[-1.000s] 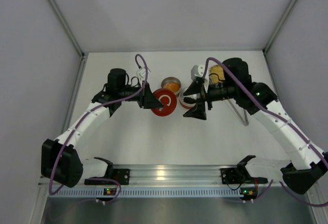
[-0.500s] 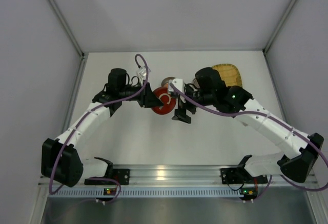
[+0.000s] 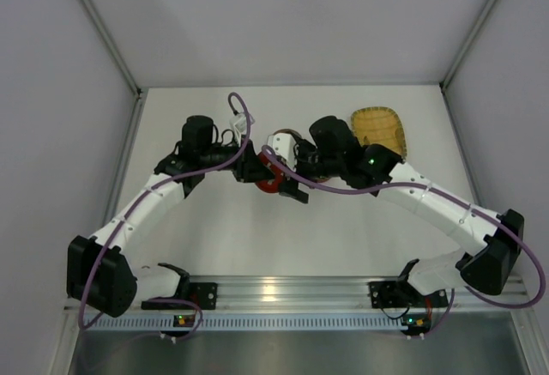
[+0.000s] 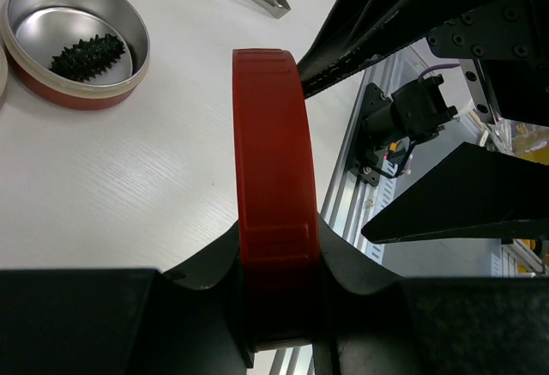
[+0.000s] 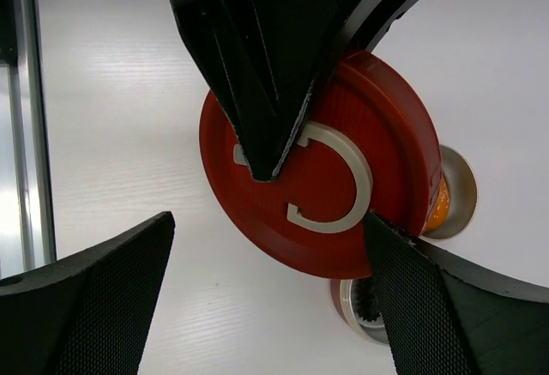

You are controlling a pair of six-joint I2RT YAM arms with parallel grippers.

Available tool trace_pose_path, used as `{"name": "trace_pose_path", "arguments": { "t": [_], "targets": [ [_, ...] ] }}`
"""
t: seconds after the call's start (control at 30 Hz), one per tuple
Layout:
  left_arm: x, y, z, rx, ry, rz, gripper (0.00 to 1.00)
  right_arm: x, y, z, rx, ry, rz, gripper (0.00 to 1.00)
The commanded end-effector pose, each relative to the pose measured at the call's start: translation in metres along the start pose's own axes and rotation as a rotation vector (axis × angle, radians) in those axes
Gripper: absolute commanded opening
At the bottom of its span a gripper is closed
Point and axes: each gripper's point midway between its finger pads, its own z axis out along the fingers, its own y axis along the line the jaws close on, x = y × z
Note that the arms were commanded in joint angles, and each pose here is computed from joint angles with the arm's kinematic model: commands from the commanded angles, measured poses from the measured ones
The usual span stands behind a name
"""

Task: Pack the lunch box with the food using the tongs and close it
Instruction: Pick up the box lid from the center of the board.

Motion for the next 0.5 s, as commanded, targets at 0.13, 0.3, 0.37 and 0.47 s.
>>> {"name": "trace_pose_path", "arguments": {
  "t": [0.13, 0.3, 0.37, 0.47],
  "targets": [
    [-0.015, -0.019, -0.003, 0.030, -0.028, 0.083, 0.00, -0.036, -0.015, 0.002, 0.073, -0.093, -0.037, 0.91],
    [-0.014, -0.021, -0.001, 0.044, -0.023, 0.082, 0.00, -0.036, -0.011, 0.007, 0.060, -0.098, -0.027, 0.91],
    [-0.015, -0.023, 0.000, 0.055, -0.022, 0.087, 0.00, -0.036, -0.003, 0.009, 0.012, -0.105, -0.027, 0.90],
    [-0.015, -0.026, -0.001, 0.076, -0.013, 0.091, 0.00, -0.035, 0.018, 0.010, -0.108, -0.122, -0.029, 0.82]
  ]
}}
